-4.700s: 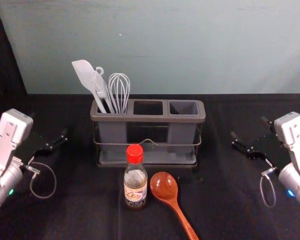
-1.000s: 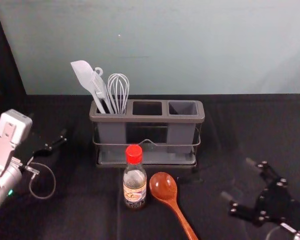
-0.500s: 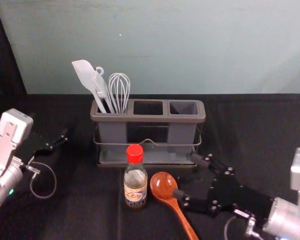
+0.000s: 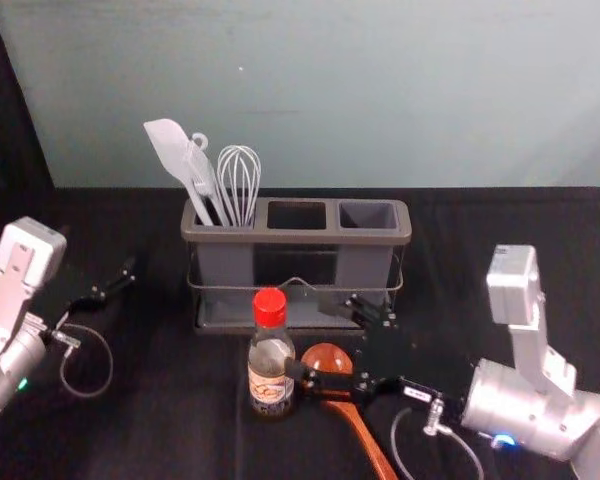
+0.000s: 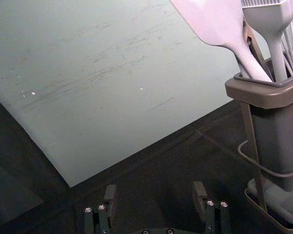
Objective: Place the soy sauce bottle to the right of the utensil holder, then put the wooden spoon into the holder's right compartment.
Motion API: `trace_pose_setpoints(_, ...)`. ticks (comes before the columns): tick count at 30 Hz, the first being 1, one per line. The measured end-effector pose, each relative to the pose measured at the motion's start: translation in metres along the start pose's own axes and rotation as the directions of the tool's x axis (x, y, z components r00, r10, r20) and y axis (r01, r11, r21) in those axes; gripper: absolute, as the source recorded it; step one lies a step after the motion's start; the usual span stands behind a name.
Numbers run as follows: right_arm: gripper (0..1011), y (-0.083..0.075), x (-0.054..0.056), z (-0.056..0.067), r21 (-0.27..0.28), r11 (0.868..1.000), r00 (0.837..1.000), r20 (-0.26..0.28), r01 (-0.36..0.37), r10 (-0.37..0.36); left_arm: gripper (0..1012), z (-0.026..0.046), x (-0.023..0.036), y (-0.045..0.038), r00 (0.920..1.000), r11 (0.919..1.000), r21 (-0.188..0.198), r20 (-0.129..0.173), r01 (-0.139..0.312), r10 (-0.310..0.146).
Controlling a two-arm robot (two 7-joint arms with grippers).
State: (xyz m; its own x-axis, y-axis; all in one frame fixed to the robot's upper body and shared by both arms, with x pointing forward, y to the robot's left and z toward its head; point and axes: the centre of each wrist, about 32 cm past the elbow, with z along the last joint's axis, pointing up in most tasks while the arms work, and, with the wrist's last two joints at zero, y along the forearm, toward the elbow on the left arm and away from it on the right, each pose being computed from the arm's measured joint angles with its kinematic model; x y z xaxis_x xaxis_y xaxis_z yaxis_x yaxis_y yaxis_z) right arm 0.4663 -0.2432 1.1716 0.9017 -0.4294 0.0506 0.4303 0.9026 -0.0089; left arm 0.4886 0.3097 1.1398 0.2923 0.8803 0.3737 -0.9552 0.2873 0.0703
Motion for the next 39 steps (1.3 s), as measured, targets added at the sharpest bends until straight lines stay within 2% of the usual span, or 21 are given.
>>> trace_pose_setpoints(7,1004,0.017,0.005,0.006,-0.006,1.000,1.000,-0.010,-0.012,0.012,1011,0.0000,0.0000,0.0000,1.0000,1.0000,0.000,0.000,0.000,0.000)
trace_pose_setpoints(17,1004,0.032,0.012,0.010,-0.023,1.000,1.000,-0.018,-0.018,0.018,1011,0.0000,0.0000,0.0000,1.0000,1.0000,0.000,0.000,0.000,0.000)
trace_pose_setpoints(28,1004,0.046,0.020,0.013,-0.039,0.999,1.000,-0.018,-0.017,0.016,1012,0.0000,0.0000,0.0000,1.0000,1.0000,0.000,0.000,0.000,0.000)
trace_pose_setpoints(39,1004,0.052,0.025,0.013,-0.048,0.999,0.999,-0.029,-0.015,0.013,1011,0.0000,0.0000,0.0000,1.0000,1.0000,0.000,0.000,0.000,0.000)
